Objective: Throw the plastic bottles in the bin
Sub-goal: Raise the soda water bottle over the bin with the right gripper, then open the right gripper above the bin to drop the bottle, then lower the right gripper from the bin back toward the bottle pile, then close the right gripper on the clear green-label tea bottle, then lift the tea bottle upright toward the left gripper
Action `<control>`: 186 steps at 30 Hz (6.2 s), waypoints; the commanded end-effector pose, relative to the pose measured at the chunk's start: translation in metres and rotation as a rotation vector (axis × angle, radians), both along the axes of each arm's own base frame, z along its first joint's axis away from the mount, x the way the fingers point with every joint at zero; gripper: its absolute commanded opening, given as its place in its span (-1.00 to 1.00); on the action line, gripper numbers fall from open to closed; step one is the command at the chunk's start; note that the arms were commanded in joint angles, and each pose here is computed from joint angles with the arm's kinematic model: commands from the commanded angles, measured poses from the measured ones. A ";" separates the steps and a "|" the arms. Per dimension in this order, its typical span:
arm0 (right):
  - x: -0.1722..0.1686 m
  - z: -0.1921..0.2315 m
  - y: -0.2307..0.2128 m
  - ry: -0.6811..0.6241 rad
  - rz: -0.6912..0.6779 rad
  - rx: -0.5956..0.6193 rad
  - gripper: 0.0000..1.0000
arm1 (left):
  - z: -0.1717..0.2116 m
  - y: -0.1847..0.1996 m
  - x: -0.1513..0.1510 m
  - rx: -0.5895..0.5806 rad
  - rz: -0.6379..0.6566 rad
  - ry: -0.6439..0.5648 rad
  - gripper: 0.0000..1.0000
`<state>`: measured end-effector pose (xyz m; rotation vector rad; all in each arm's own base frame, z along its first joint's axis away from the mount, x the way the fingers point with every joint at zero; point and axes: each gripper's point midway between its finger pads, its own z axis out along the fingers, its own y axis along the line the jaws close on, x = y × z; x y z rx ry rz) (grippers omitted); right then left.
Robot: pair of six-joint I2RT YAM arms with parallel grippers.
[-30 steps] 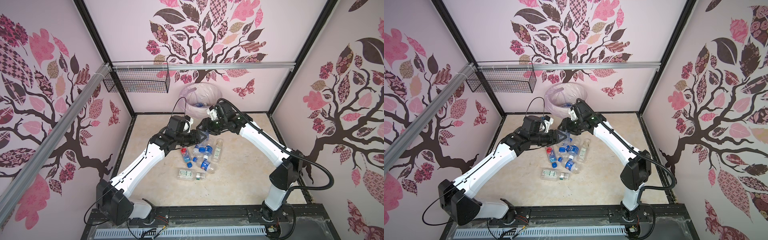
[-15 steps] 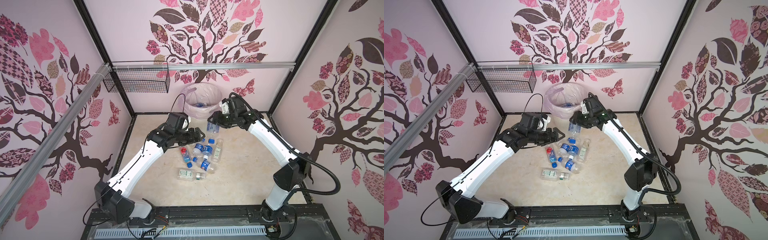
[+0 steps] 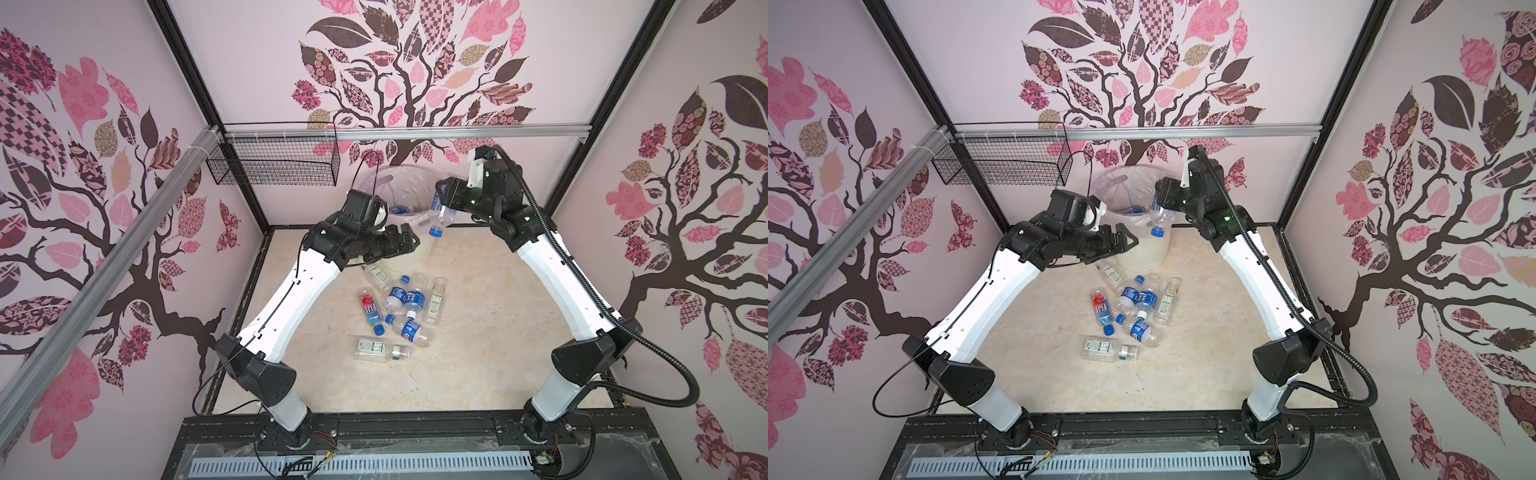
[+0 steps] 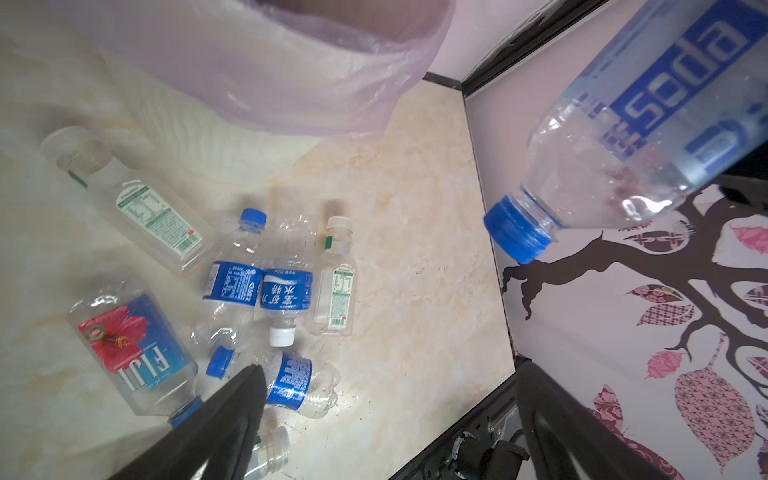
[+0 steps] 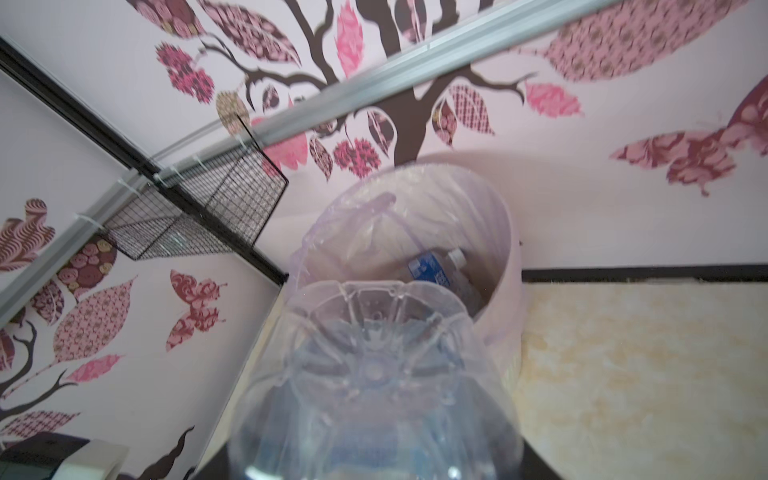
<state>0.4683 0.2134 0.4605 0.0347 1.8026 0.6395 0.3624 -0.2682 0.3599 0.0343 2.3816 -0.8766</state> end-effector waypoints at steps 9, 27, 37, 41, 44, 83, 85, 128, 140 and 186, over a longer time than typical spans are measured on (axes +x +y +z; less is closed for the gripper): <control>-0.006 0.168 -0.033 -0.631 -0.178 0.137 0.18 | 0.073 0.009 0.020 -0.054 0.093 -0.179 0.94; 0.107 0.068 0.013 -0.395 -0.195 0.162 0.32 | 0.075 0.048 0.034 -0.140 0.179 -0.129 0.94; 0.101 0.078 0.015 -0.403 -0.168 0.185 0.99 | 0.070 0.048 0.031 -0.149 0.178 -0.108 0.94; 0.094 0.081 0.009 -0.382 -0.179 0.162 0.99 | 0.069 0.047 0.033 -0.158 0.178 -0.095 0.94; 0.089 0.084 0.005 -0.369 -0.186 0.155 0.99 | 0.068 0.045 0.032 -0.166 0.175 -0.085 0.94; -0.023 -0.085 -0.046 0.326 -0.202 -0.139 0.99 | -0.045 0.072 0.001 -0.046 0.288 0.148 0.94; -0.032 -0.103 -0.050 0.369 -0.210 -0.147 0.99 | -0.050 0.069 0.000 -0.063 0.283 0.157 0.94; -0.144 -0.381 -0.002 0.954 -0.002 -0.311 0.87 | -0.150 0.042 -0.040 -0.018 0.161 0.298 0.94; -0.131 -0.402 0.012 0.963 0.084 -0.391 0.68 | -0.150 0.048 -0.038 0.050 0.140 0.277 0.94; -0.144 -0.301 0.005 0.753 0.180 -0.381 0.03 | -0.121 0.025 -0.012 -0.058 0.127 0.257 0.94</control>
